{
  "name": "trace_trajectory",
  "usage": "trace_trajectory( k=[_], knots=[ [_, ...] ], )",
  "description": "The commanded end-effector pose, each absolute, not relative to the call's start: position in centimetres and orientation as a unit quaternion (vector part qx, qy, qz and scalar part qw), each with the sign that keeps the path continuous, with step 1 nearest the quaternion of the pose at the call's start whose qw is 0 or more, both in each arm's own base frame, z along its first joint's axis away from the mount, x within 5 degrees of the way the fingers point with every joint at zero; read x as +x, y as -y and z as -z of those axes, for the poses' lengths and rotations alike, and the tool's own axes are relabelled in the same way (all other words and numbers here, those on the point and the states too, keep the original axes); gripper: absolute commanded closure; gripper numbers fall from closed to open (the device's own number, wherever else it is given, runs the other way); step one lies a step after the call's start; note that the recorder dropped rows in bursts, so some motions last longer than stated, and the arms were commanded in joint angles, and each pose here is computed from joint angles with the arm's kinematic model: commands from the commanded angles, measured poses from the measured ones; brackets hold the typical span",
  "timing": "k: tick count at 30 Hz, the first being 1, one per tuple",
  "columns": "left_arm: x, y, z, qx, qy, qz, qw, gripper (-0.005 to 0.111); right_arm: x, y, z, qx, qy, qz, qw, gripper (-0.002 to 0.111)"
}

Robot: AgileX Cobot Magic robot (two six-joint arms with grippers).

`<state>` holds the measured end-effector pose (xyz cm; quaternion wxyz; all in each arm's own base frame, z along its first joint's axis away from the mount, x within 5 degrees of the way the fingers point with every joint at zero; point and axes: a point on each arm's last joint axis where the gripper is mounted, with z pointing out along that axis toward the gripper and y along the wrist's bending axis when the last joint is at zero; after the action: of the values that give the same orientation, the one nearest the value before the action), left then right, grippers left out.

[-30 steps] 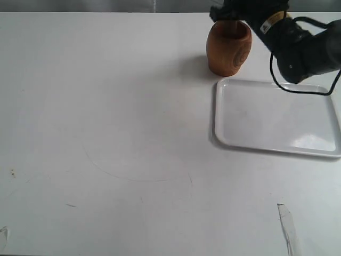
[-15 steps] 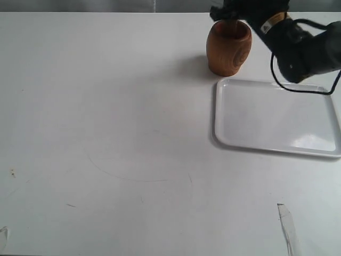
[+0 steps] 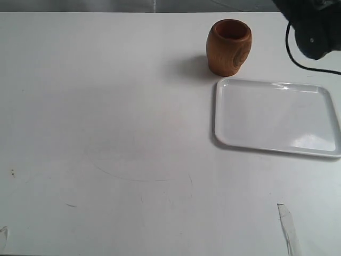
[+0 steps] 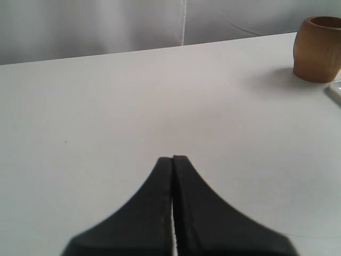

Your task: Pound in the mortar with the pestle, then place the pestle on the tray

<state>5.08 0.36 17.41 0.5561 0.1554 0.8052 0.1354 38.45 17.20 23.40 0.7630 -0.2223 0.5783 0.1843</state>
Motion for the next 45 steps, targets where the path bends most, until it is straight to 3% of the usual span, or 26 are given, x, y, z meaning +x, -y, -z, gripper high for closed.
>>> trace_trajectory(
  k=[1, 6, 12, 17, 23, 26, 30, 32, 36, 45],
  knots=[
    [5.1, -0.3, -17.4, 0.153, -0.805, -0.128, 0.559, 0.107, 39.6, -17.5, -17.2, -0.233, -0.637, -0.176, 0.713, 0.108],
    [5.1, -0.3, -17.4, 0.153, -0.805, -0.128, 0.559, 0.107, 39.9, -17.6, -12.6, -0.24, -0.668, -0.169, 0.684, 0.108],
    [5.1, -0.3, -17.4, 0.153, -0.805, -0.128, 0.559, 0.107, 39.9, -17.6, -12.4, -0.238, -0.662, -0.173, 0.689, 0.108],
    [5.1, -0.3, -17.4, 0.153, -0.805, -0.128, 0.559, 0.107, 39.6, -17.5, -17.0, -0.231, -0.613, -0.178, 0.735, 0.108],
    [5.1, -0.3, -17.4, 0.153, -0.805, -0.128, 0.559, 0.107, 37.2, -17.0, -27.0, -0.263, -0.554, -0.161, 0.774, 0.108],
    [5.1, -0.3, -17.4, 0.153, -0.805, -0.128, 0.559, 0.107, 35.6, -16.4, -30.4, -0.297, -0.572, -0.124, 0.755, 0.108],
    [5.1, -0.3, -17.4, 0.153, -0.805, -0.128, 0.559, 0.107, 33.9, -15.1, -32.2, -0.347, -0.627, -0.048, 0.696, 0.108],
    [5.1, -0.3, -17.4, 0.153, -0.805, -0.128, 0.559, 0.107, 33.5, -13.6, -30.8, -0.379, -0.708, 0.036, 0.595, 0.108],
    [5.1, -0.3, -17.4, 0.153, -0.805, -0.128, 0.559, 0.107, 33.1, -12.1, -27.6, -0.381, -0.783, 0.089, 0.483, 0.108],
    [5.1, -0.3, -17.4, 0.153, -0.805, -0.128, 0.559, 0.107, 31.8, -12.2, -18.9, -0.431, -0.835, 0.053, 0.337, 0.108]
  ],
)
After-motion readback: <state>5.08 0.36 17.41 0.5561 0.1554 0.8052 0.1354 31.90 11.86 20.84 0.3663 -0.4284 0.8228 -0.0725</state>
